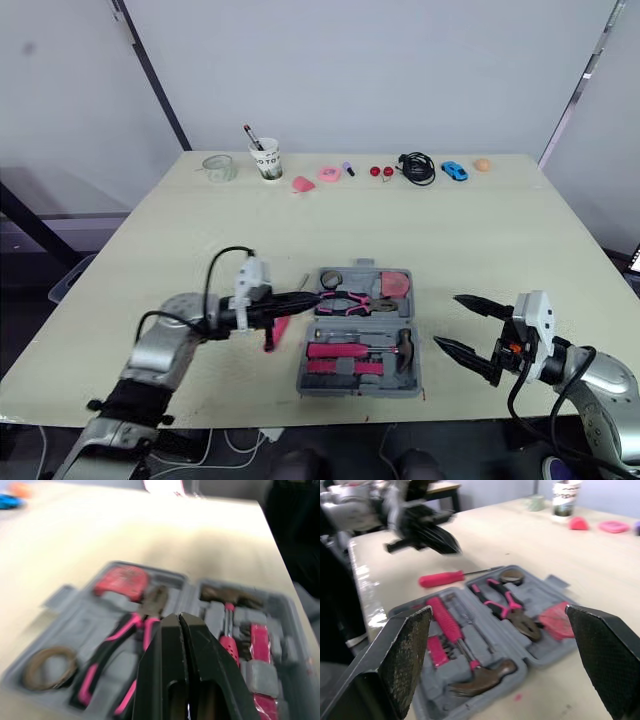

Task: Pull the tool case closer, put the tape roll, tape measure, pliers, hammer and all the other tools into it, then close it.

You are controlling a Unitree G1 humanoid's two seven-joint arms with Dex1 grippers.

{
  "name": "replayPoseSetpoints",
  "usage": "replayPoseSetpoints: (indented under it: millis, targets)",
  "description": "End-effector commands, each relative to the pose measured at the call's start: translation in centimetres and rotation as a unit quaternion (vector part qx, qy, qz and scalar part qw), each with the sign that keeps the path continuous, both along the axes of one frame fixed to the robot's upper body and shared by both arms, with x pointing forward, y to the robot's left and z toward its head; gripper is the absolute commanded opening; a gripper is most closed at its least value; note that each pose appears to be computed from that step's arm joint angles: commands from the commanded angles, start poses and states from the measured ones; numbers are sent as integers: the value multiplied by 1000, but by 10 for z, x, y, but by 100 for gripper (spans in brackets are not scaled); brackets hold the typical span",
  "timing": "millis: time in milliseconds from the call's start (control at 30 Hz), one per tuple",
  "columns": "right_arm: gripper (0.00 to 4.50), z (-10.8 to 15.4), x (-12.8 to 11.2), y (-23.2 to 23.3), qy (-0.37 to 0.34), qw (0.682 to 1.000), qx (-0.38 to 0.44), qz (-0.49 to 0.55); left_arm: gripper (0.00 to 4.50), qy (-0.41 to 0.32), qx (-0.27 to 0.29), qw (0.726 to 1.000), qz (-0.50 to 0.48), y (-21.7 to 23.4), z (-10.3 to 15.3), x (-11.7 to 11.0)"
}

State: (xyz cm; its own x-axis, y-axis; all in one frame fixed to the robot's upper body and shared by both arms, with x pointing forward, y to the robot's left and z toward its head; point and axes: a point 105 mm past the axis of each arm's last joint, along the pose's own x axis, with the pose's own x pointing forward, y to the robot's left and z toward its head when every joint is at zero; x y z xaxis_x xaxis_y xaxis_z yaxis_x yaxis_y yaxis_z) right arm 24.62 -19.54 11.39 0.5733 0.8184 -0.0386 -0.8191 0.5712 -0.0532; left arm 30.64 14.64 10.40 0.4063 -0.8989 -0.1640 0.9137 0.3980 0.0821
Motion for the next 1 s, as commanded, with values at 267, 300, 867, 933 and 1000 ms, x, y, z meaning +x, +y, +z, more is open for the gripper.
replayPoseSetpoints:
  millis: [267, 300, 867, 933, 1000]
  targets:
    - [450, -28, -4, -49, 1, 989, -35, -143, 372, -2, 12, 980, 199, 84, -10, -32]
    - [450, -32, -8, -54, 6, 988, -36, -153, 419, 2, 12, 976, 216, 92, -12, -37]
    - [450, -67, -53, -93, 45, 949, -30, -312, 448, 59, 14, 922, 382, 142, -43, -110]
    - [450, -67, -53, -92, 45, 948, -28, -312, 448, 60, 13, 922, 382, 141, -43, -110]
    - [450, -66, -52, -89, 45, 952, -27, -301, 448, 58, 10, 924, 379, 138, -42, -107]
